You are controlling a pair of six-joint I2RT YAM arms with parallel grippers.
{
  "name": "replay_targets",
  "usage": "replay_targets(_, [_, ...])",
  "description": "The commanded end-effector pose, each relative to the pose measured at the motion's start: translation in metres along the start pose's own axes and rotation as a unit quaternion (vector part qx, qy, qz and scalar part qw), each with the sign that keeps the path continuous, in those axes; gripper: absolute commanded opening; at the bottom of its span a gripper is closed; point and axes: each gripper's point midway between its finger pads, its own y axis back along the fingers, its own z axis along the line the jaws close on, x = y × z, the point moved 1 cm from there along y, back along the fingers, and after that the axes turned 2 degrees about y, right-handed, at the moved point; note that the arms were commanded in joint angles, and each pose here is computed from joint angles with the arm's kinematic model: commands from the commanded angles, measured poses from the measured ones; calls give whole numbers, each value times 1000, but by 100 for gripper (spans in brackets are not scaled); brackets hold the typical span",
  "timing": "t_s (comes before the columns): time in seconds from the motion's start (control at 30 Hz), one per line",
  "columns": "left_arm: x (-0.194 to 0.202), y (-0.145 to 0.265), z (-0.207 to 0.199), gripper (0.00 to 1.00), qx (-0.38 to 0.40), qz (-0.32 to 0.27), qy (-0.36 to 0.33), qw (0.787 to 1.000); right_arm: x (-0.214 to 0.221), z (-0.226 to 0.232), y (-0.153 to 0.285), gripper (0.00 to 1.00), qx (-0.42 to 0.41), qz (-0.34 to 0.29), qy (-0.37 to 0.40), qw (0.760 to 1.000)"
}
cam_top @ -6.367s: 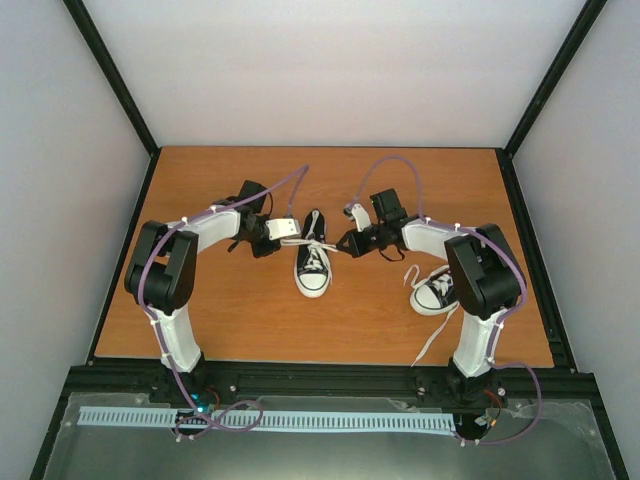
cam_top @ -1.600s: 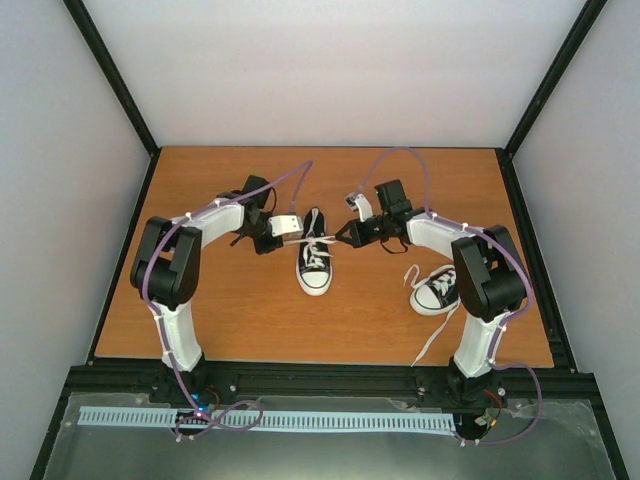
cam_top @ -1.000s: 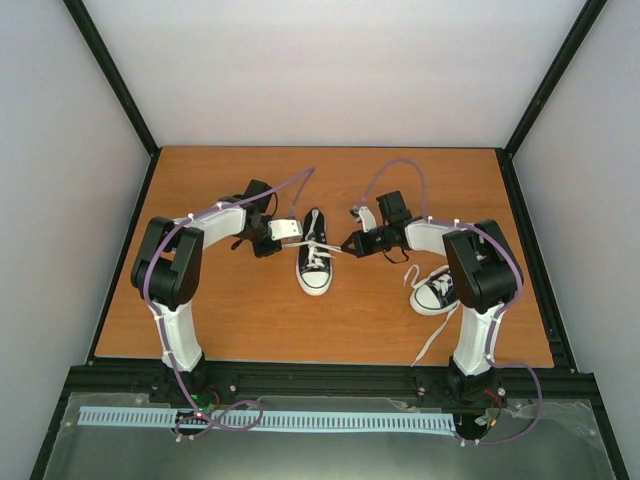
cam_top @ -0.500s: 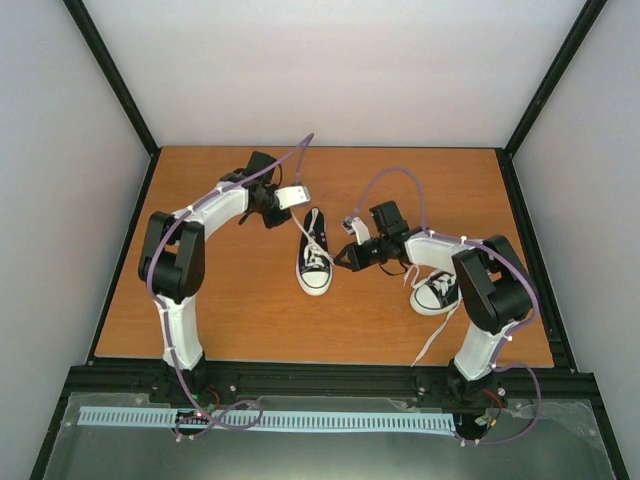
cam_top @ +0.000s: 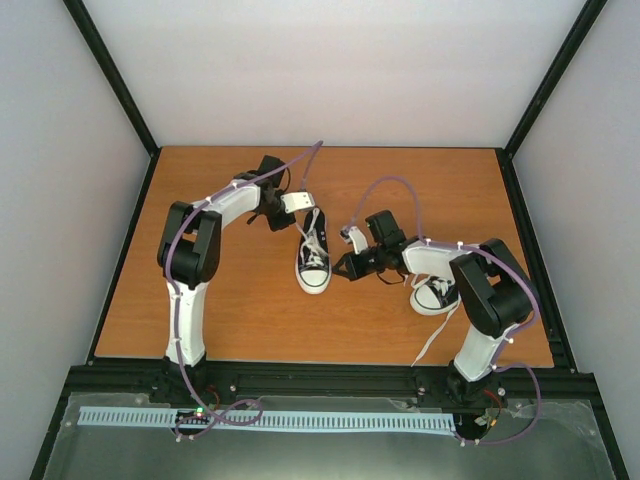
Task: Tie the shoes
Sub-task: Tie the shoelace on the shoe.
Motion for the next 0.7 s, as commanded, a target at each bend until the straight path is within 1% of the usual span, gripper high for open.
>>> replay_targets(0.0, [-1, 7, 32, 1, -58, 10, -9, 998, 38, -3, -5, 3, 2, 48, -37, 998])
replay_targets(0.23, [-1, 7, 29, 1, -51, 10, -10, 999, 48, -7, -7, 3, 5, 55, -45, 997])
replay_targets(0.33, [-5, 12, 16, 1, -24, -9, -14, 1000, 36, -3, -4, 3, 3, 45, -30, 999])
replay_targets(0.4, [-7, 16, 11, 1, -15, -18, -16, 1000, 16, 7, 3, 3, -8, 21, -3, 1000])
replay_targets(0.43, [-8, 18, 9, 1, -11, -20, -15, 1000, 3, 11, 8, 7, -11, 3, 11, 1000])
replay_targets(0.47, [-9, 20, 8, 1, -7, -22, -14, 1000, -11, 16, 13, 14, -15, -16, 23, 999])
replay_targets(0.53, [-10, 23, 5, 1, 0, -26, -11, 1000, -45, 27, 23, 35, -24, -59, 52, 997])
replay_targets(0.57, [-10, 24, 4, 1, 2, -28, -9, 1000, -59, 30, 25, 44, -22, -78, 58, 995])
replay_targets(0.67, [-13, 27, 3, 1, 3, -33, -5, 999, -100, 31, 28, 62, -15, -127, 57, 990])
